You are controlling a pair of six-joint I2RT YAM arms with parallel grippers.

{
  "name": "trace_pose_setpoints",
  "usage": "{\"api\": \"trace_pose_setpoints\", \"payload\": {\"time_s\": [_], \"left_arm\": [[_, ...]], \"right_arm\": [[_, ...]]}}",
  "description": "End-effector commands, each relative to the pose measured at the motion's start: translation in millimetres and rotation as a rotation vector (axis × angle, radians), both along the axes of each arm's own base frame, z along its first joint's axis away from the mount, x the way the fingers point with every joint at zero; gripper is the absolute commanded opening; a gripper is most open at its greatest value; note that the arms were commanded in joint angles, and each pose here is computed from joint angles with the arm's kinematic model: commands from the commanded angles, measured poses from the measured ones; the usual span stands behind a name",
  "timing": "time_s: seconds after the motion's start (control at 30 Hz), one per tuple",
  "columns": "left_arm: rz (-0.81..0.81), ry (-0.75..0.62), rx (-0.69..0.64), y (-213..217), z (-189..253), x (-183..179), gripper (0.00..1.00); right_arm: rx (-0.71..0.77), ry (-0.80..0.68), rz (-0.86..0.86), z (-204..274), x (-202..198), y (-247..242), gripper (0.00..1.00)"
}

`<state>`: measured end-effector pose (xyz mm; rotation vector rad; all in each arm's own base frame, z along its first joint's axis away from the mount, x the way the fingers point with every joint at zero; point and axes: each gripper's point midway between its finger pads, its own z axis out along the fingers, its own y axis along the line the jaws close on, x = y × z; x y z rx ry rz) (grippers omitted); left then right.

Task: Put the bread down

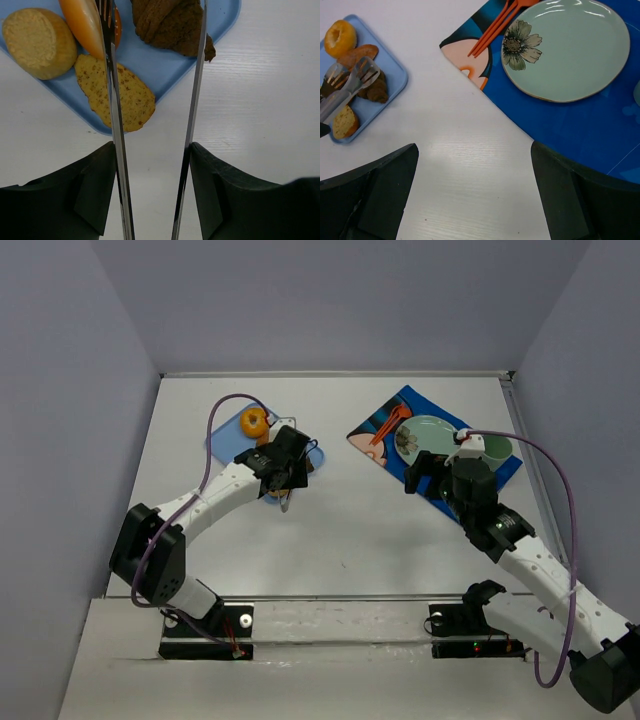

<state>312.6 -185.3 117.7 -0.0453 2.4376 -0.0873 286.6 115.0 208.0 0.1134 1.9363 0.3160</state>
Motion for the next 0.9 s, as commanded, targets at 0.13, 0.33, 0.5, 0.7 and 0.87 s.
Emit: {"api": "trace_pose_setpoints", "payload": {"time_s": [0.13, 0.33, 0.5, 0.7, 0.87], "left_arm": [[-0.045, -0.009, -0.021, -15.5, 9.0, 17.3, 0.68], [-0.077, 0.009, -0.032, -24.9, 9.3, 21.7, 0.68], [-0.072, 0.029, -0.027, -24.4, 7.4, 19.7, 0.58], [-0.030, -0.063, -0.085, -22.7, 45.5, 24.4, 0.41], [-0.082, -0.212, -0.218, -44.5, 91.0, 39.0, 0.32]], "right_arm": [[0.010, -0.031, -0.022, 7.2, 4.1, -1.5, 1.00], [0.006, -0.033, -0.028, 7.3, 4.5, -2.8, 1.00], [0.004, -0.034, -0.034, 7.1, 4.5, -4.0, 1.00], [0.016, -0.044, -0.036, 10.0, 3.2, -4.5, 1.00], [0.033, -0.059, -0.058, 13.4, 1.5, -8.4, 1.00]]}}
